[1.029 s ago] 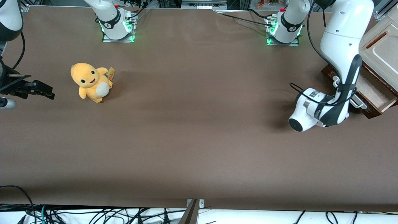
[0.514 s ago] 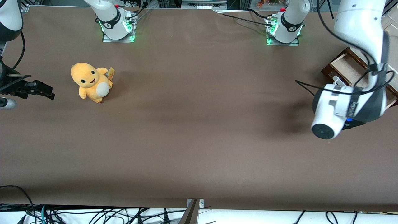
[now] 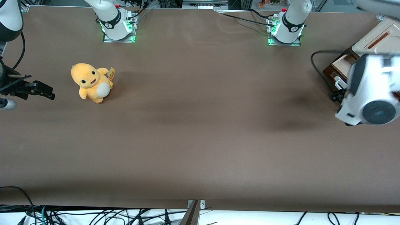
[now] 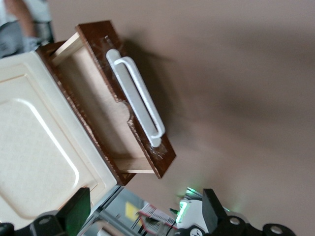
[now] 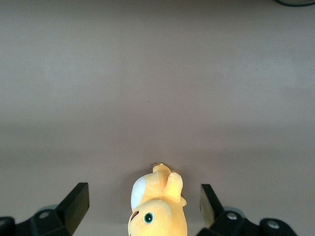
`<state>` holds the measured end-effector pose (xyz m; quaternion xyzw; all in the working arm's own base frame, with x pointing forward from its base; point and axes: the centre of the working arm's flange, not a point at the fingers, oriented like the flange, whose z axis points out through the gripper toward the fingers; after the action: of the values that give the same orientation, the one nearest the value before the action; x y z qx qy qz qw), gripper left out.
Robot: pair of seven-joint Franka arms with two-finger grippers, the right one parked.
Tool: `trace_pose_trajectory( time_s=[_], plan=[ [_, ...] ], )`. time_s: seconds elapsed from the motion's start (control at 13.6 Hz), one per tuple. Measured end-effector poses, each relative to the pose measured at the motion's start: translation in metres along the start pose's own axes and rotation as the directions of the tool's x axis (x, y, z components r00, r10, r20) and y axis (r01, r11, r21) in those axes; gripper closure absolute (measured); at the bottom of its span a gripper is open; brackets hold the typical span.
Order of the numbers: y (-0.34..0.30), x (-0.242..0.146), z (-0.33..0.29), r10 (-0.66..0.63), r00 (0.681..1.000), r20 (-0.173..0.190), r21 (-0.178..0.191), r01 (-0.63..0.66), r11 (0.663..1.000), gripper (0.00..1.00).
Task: Open lower drawer with left arm only
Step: 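Open the left gripper and lift it away from the handle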
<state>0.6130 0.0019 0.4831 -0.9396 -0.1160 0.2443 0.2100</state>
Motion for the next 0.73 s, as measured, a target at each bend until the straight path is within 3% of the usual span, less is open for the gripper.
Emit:
trace_pose_trajectory(
  time_s=[0.22, 0.37, 0.51, 0.73],
  plan=[
    [-0.017, -0.021, -0.036, 0.065, 0.995, -0.074, -0.184, -0.078, 0.98, 0.0],
    [-0.009, -0.019, -0.056, 0.084, 0.98, -0.181, -0.281, -0.134, 0.95, 0.0],
    [-0.005, -0.012, -0.066, 0.144, 0.95, -0.276, -0.308, -0.23, 0.923, 0.0],
    [-0.015, -0.005, -0.068, 0.212, 0.911, -0.352, -0.337, -0.335, 0.88, 0.0]
  ],
)
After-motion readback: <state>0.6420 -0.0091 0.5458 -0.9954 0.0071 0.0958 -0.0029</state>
